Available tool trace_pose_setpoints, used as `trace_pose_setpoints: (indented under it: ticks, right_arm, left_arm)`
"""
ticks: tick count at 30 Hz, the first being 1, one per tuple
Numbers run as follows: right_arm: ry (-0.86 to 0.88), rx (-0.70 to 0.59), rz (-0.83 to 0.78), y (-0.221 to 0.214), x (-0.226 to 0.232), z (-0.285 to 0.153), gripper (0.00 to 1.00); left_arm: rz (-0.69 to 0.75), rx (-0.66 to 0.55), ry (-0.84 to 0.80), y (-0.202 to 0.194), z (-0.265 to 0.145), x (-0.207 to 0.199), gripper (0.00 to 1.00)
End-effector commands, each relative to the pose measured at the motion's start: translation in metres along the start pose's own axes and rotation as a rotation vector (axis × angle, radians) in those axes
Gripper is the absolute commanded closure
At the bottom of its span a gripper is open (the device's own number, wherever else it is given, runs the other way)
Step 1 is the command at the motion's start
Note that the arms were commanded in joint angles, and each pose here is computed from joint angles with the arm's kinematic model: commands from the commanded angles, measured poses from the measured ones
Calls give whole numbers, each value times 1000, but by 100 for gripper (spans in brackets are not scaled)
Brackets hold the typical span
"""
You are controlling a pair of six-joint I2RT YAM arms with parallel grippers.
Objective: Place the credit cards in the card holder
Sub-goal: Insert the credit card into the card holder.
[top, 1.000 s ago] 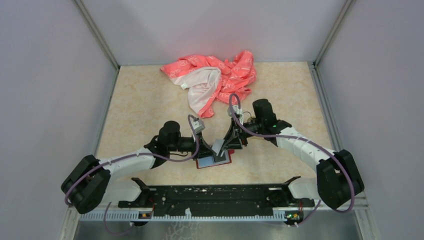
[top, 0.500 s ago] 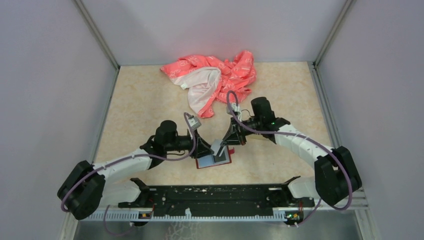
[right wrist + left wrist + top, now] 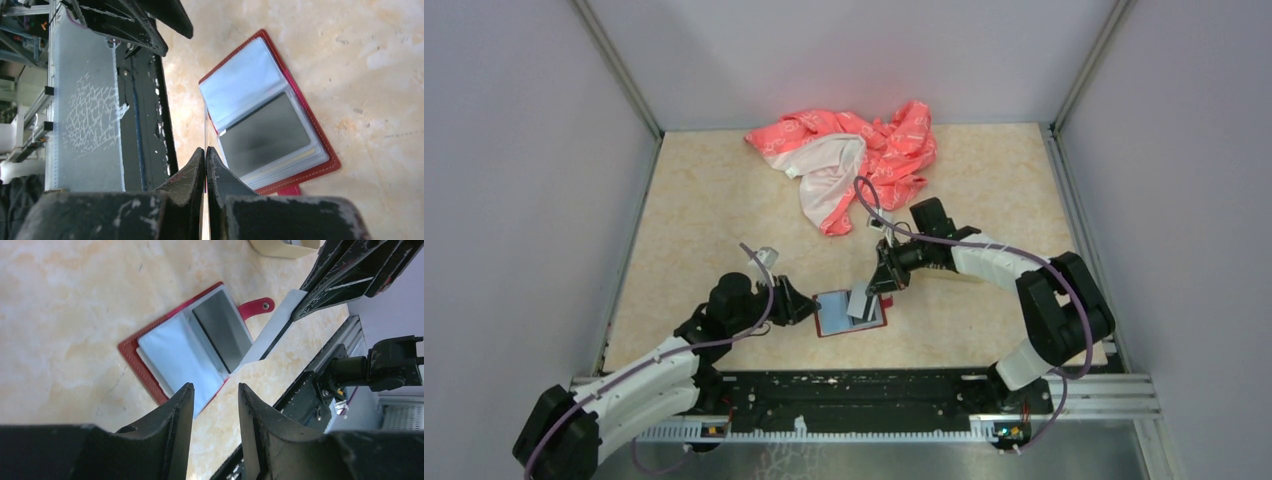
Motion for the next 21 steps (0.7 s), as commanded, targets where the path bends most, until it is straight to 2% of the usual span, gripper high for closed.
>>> trace_pose_setpoints:
  ticks: [1,6,13,21]
  right_arm:
    - [-59,-22,65,9,-4,1,100]
    - [-90,-14,161,9,-11,8,100]
    - [-120,22,249,5,-18,15,100]
    - [-161,18,312,6,-22,20,100]
  left_arm:
    - [-177,30,11,-14,-3,1,56]
    - [-218,17,-34,-21,3,0,68]
    - [-229,81,-42,-30,15,3,71]
    - [-210,86,-17,-28,18,6,71]
Point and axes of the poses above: each gripper's point midway between its finger pads, its own z axis out along the fingers, its own x axis along the line the jaws close on, y = z × x, the point moved 5 cm from there along -z, back along the fingers, and after that the axes turned 11 degrees about z, right-handed, at the moved point
